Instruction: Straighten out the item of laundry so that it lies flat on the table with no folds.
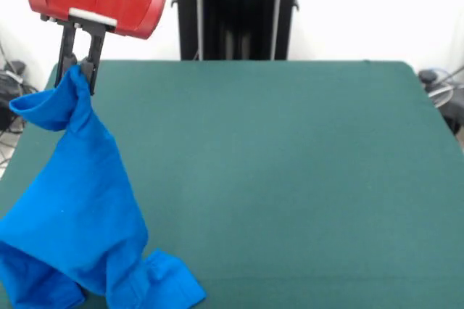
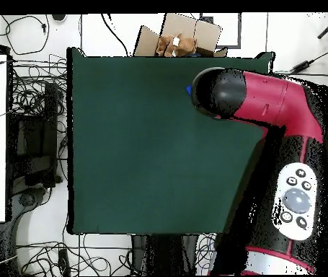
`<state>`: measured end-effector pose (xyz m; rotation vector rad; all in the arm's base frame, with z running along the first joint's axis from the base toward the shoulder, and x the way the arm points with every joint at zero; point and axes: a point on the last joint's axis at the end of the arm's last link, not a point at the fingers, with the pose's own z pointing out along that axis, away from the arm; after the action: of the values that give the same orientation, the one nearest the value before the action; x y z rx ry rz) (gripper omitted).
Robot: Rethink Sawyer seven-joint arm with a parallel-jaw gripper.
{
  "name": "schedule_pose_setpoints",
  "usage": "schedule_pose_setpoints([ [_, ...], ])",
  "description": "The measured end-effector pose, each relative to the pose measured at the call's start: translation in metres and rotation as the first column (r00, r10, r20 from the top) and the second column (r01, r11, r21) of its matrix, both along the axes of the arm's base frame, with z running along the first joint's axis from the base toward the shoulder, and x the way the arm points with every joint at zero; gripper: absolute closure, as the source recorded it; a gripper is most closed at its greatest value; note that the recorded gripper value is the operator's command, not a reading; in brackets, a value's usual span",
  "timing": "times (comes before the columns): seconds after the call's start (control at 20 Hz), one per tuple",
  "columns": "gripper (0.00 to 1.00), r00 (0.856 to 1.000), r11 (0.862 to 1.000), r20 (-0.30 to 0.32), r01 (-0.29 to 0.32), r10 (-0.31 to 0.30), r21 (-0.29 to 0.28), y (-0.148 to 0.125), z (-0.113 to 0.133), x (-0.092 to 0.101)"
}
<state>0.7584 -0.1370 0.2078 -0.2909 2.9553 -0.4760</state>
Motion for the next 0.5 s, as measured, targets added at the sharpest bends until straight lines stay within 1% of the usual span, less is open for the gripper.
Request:
schedule_pose_setpoints([
  [0.05,1.0,1.0,1.0,0.006,0.005,-0.005,0.01,-0.001,0.001,0.001],
  [0.2,1.0,0.997,0.995,0.046,0.053,-0.057,0.083,-0.016,0.008,0.013],
  [0.35,1.0,0.992,0.988,0.073,0.092,-0.101,0.123,-0.036,0.014,0.018],
  [0.5,1.0,0.99,0.987,0.087,0.102,-0.113,0.126,-0.042,0.017,0.016],
])
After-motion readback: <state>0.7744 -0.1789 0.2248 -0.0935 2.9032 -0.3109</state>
